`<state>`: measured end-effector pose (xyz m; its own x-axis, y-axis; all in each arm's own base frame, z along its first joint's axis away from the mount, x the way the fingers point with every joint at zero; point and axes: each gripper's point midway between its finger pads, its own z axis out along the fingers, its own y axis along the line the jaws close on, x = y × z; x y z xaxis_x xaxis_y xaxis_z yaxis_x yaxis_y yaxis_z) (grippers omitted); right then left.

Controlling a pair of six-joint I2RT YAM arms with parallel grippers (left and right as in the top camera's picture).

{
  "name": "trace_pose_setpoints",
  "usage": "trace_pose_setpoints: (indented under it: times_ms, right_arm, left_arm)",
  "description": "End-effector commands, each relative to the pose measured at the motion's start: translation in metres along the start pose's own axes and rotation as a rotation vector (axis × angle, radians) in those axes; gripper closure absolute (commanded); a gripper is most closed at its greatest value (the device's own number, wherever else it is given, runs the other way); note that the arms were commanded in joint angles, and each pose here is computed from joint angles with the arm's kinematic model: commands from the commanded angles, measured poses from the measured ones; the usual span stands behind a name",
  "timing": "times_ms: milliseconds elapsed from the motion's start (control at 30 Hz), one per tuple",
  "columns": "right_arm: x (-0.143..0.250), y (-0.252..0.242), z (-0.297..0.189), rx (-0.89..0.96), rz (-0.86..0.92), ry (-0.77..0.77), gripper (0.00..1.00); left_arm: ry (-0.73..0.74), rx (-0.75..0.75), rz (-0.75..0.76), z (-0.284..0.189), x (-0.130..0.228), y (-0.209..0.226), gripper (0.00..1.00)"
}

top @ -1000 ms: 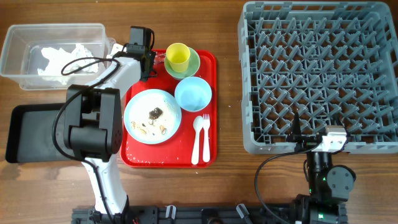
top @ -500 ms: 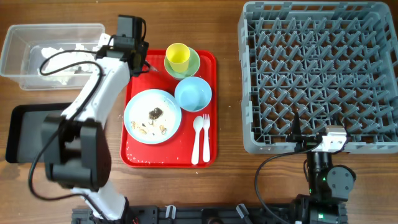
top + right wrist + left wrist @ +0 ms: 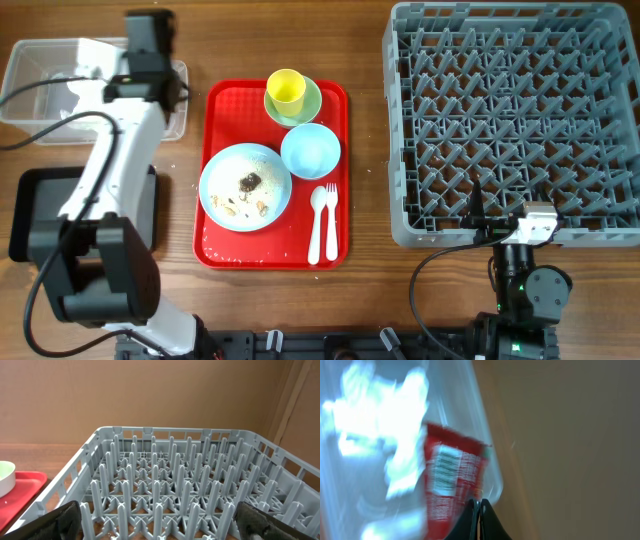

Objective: Sort waste into correct bins and load items into the dishwasher rack
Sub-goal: 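Carry the red wrapper left and release it into the clear bin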

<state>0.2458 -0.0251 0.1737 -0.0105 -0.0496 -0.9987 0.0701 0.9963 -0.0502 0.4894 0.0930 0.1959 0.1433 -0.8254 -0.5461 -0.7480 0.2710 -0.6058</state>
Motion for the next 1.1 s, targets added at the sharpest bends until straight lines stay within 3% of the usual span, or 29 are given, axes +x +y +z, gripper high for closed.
trace_pose_setpoints:
  times_ms: [0,167,200,267,367,433,533,567,633,767,1067]
  right_arm:
    - [-0.001,-0.001,0.000,0.006,-0.010,-0.004,0.00]
    - [-0.001,-0.001,0.000,0.006,-0.010,-0.004,0.00]
    - [-0.001,-0.001,0.000,0.006,-0.010,-0.005,0.00]
    - [-0.001,-0.001,0.000,0.006,-0.010,-0.004,0.00]
    - [-0.001,-0.001,0.000,0.006,-0.010,-0.004,0.00]
    - [-0.001,-0.001,0.000,0.006,-0.010,-0.004,0.00]
    - [-0.001,-0.001,0.000,0.006,-0.010,-0.004,0.00]
    - [-0.001,-0.001,0.000,0.006,-0.010,-0.004,0.00]
    - [-0.001,-0.001,0.000,0.006,-0.010,-0.004,0.00]
    - [-0.001,-0.001,0.000,0.006,-0.010,-0.005,0.00]
    - [-0.001,-0.001,0.000,0.006,-0.010,-0.004,0.00]
  left_arm:
    - [-0.098,0.049,0.080,0.008,-0.059,-0.006,0.96]
    - [-0.160,-0.005,0.017,0.031,-0.100,0.020,0.96]
    - [-0.153,-0.026,0.015,0.038,-0.103,0.029,0.85]
    - [-0.093,-0.051,0.019,0.043,-0.100,0.042,0.45]
    - [-0.011,-0.025,0.018,0.037,-0.093,0.040,0.41]
    - [0.069,0.023,0.017,0.022,-0.084,0.030,0.43]
    - [0.210,0.134,0.033,-0.001,-0.065,0.009,0.64]
    - [0.237,0.157,0.046,-0.003,-0.059,0.004,0.67]
    - [0.252,0.130,0.059,0.000,-0.050,0.009,0.71]
    - [0.346,0.066,0.075,0.017,-0.017,0.026,0.94]
    - [0.575,-0.019,0.082,0.031,0.039,0.058,0.96]
